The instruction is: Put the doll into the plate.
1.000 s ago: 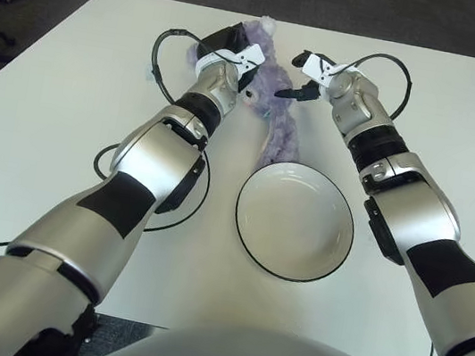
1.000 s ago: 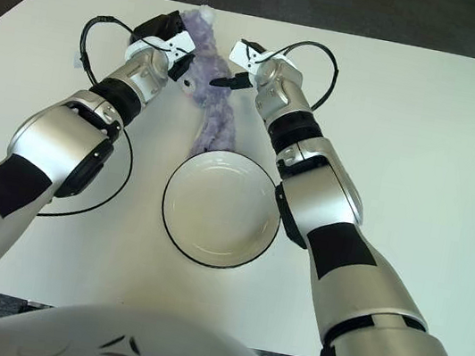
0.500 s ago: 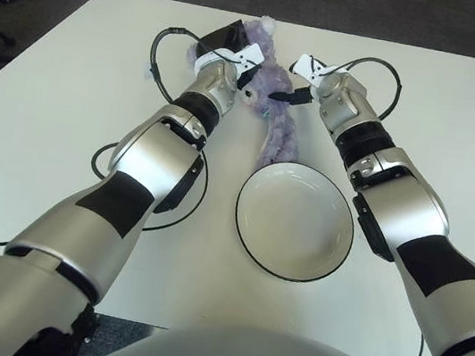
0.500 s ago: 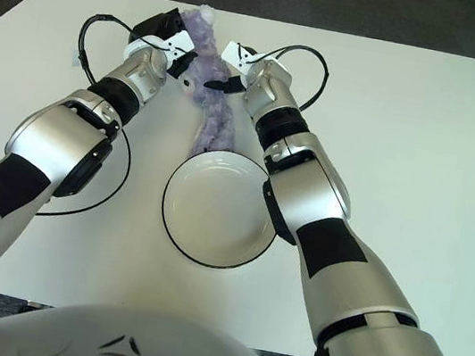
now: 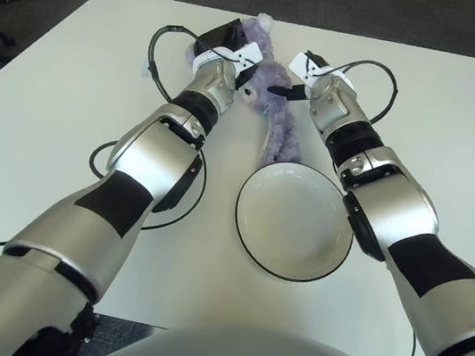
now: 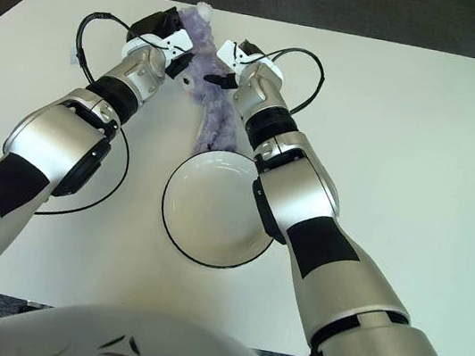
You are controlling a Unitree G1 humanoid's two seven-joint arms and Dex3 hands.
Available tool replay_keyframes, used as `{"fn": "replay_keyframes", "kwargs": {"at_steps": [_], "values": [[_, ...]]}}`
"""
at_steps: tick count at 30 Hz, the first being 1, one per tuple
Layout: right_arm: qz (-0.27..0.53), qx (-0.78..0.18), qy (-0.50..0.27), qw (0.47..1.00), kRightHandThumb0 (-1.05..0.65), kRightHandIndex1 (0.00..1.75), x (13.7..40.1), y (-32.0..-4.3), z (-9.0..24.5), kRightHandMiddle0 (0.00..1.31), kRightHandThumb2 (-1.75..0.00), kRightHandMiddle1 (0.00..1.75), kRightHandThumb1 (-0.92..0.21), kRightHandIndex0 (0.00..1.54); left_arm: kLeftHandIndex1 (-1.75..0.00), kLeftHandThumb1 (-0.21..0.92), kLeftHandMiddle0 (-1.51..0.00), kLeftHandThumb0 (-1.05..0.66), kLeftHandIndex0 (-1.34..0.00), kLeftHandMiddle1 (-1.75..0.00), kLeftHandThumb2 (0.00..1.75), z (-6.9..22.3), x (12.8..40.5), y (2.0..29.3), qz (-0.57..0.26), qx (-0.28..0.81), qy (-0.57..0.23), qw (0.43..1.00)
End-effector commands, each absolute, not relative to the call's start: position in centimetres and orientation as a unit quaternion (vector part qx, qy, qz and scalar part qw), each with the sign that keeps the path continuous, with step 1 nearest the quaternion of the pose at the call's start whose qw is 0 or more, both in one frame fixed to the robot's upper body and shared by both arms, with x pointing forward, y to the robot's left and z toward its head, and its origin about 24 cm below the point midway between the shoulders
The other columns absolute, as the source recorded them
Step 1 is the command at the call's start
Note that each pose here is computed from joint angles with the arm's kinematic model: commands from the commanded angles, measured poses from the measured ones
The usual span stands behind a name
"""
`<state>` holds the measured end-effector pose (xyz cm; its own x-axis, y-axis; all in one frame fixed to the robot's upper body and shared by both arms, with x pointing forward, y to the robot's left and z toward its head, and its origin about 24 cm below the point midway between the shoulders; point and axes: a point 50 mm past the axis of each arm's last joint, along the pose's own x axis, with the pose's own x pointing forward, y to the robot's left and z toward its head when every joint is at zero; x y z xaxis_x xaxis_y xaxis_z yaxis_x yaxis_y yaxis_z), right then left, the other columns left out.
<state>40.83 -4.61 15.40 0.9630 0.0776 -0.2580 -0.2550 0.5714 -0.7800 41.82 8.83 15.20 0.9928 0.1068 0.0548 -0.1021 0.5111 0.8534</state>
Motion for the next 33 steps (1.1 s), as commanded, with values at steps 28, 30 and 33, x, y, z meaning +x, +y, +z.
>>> {"fn": "replay_keyframes", "kwargs": {"at_steps": [28, 30, 33], "values": [[0.06, -0.381, 0.117, 0.915, -0.9, 1.07, 40.8, -5.2, 13.7, 0.0, -0.39, 0.12, -0.75, 0.28, -1.37, 0.16, -0.74, 0.0, -0.71, -1.75, 1.38, 16.7, 42.1, 8.8, 0.067, 0.497, -0.005, 0.865], [0.058, -0.383, 0.115, 0.915, -0.93, 1.07, 40.8, -5.1, 13.7, 0.0, -0.38, 0.11, -0.76, 0.26, -1.36, 0.17, -0.73, 0.0, -0.71, -1.75, 1.37, 16.7, 42.1, 8.8, 0.066, 0.498, -0.003, 0.865], [0.056, -0.38, 0.113, 0.916, -0.96, 1.09, 40.7, -5.1, 13.6, 0.0, -0.34, 0.09, -0.78, 0.22, -1.36, 0.21, -0.7, 0.0, -0.69, -1.74, 1.32, 16.8, 42.1, 8.8, 0.064, 0.498, 0.0, 0.865]]}}
